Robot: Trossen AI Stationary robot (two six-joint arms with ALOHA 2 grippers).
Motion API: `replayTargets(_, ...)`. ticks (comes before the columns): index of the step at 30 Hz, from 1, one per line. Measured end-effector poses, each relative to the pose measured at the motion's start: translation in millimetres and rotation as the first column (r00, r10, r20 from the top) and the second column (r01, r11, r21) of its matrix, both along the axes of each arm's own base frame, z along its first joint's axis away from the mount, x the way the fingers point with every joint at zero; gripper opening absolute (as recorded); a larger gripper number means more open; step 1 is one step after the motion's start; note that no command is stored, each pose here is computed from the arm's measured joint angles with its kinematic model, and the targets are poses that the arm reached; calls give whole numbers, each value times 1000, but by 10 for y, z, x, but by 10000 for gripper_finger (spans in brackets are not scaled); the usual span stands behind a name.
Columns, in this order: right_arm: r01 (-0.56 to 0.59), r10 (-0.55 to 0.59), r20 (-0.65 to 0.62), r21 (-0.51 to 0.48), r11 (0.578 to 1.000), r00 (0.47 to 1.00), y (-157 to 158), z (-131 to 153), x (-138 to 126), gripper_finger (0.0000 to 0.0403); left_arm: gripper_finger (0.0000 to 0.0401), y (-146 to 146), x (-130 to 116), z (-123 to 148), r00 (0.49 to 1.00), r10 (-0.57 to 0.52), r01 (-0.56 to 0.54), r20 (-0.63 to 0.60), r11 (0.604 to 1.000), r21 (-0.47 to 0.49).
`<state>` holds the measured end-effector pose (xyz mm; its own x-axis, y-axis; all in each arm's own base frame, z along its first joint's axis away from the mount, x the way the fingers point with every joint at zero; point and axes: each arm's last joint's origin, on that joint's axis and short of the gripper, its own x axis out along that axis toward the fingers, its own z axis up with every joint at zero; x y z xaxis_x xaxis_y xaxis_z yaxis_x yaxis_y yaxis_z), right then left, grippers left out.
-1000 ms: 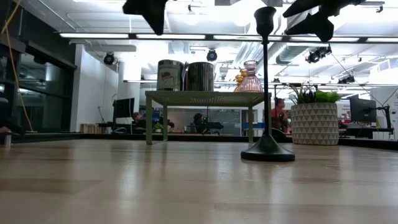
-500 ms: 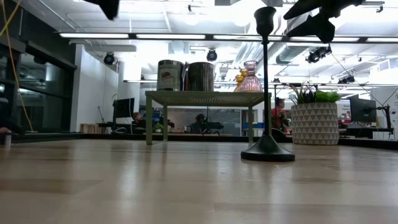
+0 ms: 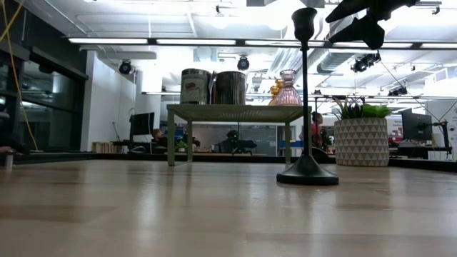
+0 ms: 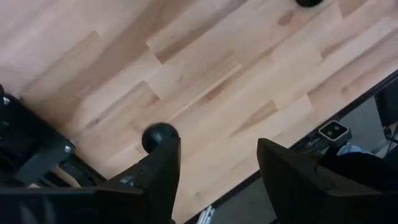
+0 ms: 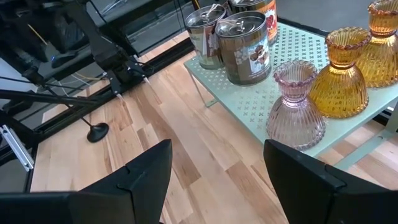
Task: Pick & Place candle stick holders
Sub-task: Put the left black candle holder on the shelf
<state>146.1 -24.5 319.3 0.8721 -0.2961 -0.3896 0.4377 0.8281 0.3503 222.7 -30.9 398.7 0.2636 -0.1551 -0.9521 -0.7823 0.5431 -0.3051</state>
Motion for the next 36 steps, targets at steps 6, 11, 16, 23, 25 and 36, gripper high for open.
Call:
replayTargets(6, 0, 0, -1, 0, 1000, 1000, 0, -1, 0, 247, 207, -247, -47, -1, 1000, 5, -5, -21, 1000, -30)
replayTargets(11, -1, 1, -1, 0, 1000, 1000, 0, -1, 0, 247, 207, -458, -112, -1, 999, 38, -39, -34, 999, -29)
replayTargets(16, -1, 1, -2, -1, 1000, 1000, 0, -1, 0, 247, 207, -600, -169, -2, 996, 90, -90, -20, 996, 14)
replayTargets(23, -2, 2, -2, -2, 1000, 1000, 0, -1, -1, 247, 187, -553, -399, -112, 995, 92, -91, -41, 995, 27)
replayTargets(25, -5, 5, -2, -1, 1000, 1000, 1, -1, 0, 247, 174, -489, -526, -127, 992, 117, -117, -35, 993, 24)
replayTargets(36, -24, 24, -7, 15, 1000, 1000, 8, -9, -1, 247, 143, -314, -959, 6, 983, 186, -185, -6, 972, -146)
